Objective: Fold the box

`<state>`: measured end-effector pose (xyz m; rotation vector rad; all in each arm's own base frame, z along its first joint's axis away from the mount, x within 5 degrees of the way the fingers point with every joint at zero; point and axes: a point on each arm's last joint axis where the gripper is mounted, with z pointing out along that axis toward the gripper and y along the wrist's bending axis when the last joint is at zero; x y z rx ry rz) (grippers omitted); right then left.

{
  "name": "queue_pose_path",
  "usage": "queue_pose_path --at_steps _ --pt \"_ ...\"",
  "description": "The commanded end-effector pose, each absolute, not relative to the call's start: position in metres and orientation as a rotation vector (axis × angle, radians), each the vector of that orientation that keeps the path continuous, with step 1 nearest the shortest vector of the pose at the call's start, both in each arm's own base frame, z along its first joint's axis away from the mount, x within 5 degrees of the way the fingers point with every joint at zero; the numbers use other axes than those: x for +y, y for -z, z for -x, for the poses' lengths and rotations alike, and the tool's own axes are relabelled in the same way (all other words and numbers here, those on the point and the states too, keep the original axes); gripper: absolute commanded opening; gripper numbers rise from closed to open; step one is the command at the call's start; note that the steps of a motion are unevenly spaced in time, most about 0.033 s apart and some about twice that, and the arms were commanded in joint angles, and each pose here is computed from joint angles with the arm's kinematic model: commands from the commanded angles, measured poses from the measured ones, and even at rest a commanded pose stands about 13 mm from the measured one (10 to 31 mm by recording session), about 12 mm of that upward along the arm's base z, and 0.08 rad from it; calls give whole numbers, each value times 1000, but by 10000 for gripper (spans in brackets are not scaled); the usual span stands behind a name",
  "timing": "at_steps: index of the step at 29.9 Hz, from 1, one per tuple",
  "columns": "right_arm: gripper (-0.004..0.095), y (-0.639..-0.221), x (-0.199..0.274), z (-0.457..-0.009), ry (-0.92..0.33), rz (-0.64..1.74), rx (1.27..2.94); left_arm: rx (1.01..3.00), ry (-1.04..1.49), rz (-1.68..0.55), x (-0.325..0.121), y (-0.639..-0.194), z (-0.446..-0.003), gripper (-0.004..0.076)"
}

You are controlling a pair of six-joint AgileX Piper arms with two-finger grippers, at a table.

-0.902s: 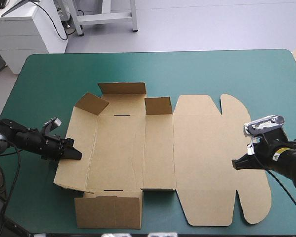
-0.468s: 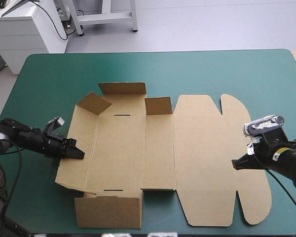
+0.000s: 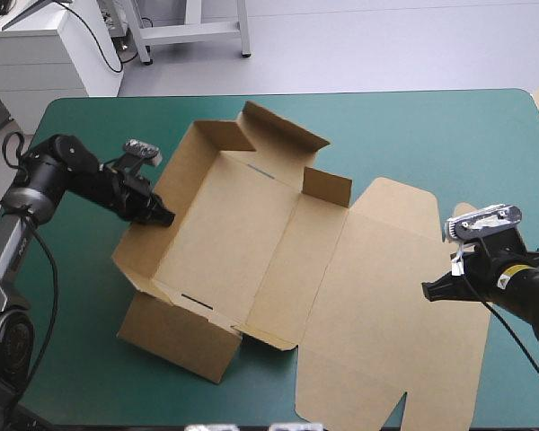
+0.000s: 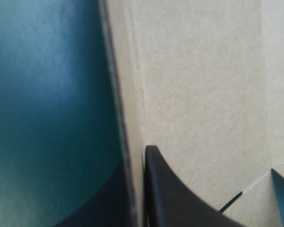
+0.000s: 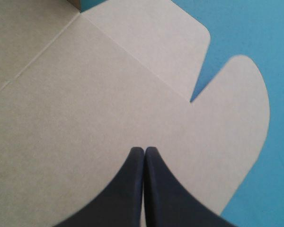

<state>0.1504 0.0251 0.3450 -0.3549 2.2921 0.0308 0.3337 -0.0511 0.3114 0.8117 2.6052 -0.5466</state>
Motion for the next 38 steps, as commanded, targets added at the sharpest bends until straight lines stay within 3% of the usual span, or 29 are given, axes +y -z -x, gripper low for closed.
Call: queue_pose_path --at_steps 1,8,15,21,30,38 --pt "-21 -364 23 -154 -5 329 2168 2403 511 -912 -84 -374 -327 -7" --pt "-21 -384 21 -152 14 318 2117 2168 164 -1095 -128 -432 -326 -8" --pt "-21 -398 21 -150 9 299 2074 1983 -161 -1338 -165 -434 -320 -8" --pt "-21 -398 21 -150 9 298 2072 1775 -191 -1435 -199 -435 -318 -8" --pt "-21 -398 21 -150 9 298 2072 1570 -260 -1717 -228 -401 -306 -8" --pt "-21 -398 21 -150 2 286 2073 1405 -316 -1622 -239 -376 -293 -8"
